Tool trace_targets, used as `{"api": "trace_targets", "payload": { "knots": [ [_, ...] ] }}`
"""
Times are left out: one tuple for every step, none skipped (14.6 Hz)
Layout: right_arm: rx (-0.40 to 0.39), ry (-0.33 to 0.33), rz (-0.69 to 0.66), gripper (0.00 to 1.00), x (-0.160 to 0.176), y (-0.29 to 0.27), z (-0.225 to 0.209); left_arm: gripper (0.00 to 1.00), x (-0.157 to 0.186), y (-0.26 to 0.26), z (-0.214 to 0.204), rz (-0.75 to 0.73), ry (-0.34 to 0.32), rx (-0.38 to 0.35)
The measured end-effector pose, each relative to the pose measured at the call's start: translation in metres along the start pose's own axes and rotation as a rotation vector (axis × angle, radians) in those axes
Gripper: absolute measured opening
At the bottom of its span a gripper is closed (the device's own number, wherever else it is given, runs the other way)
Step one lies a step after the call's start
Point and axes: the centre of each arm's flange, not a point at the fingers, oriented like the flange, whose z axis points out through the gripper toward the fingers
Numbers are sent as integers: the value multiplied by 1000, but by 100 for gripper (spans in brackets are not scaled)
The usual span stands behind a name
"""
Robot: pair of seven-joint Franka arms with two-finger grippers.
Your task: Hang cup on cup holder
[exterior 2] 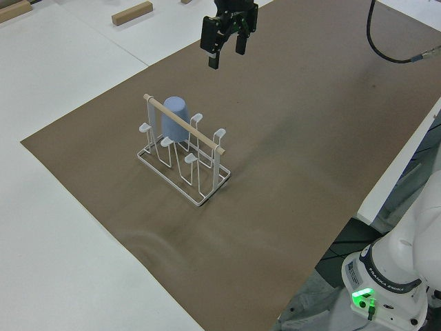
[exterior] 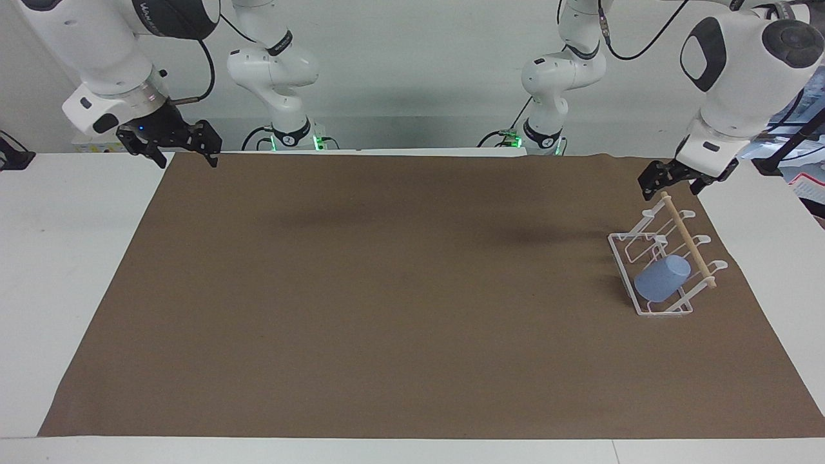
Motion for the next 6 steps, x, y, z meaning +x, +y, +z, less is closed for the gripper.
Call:
{"api": "trace_targets", "payload": {
  "knots": [
    [0,0,0,100,0,0,0,100,-1,7,-6,12,11,-8],
    [0,0,0,100,0,0,0,100,-1,11,-10,19,16,-13],
    [0,0,0,100,0,0,0,100,-1,13,-13,22,17,-19],
    [0,0,0,100,0,0,0,100,-1,14,-15,22,19,-27],
    [0,0,0,100,0,0,0,100,-1,15,-16,23,21,-35],
    [0,0,0,100,0,0,0,100,-1,16,-17,23,22,-39]
  ]
}}
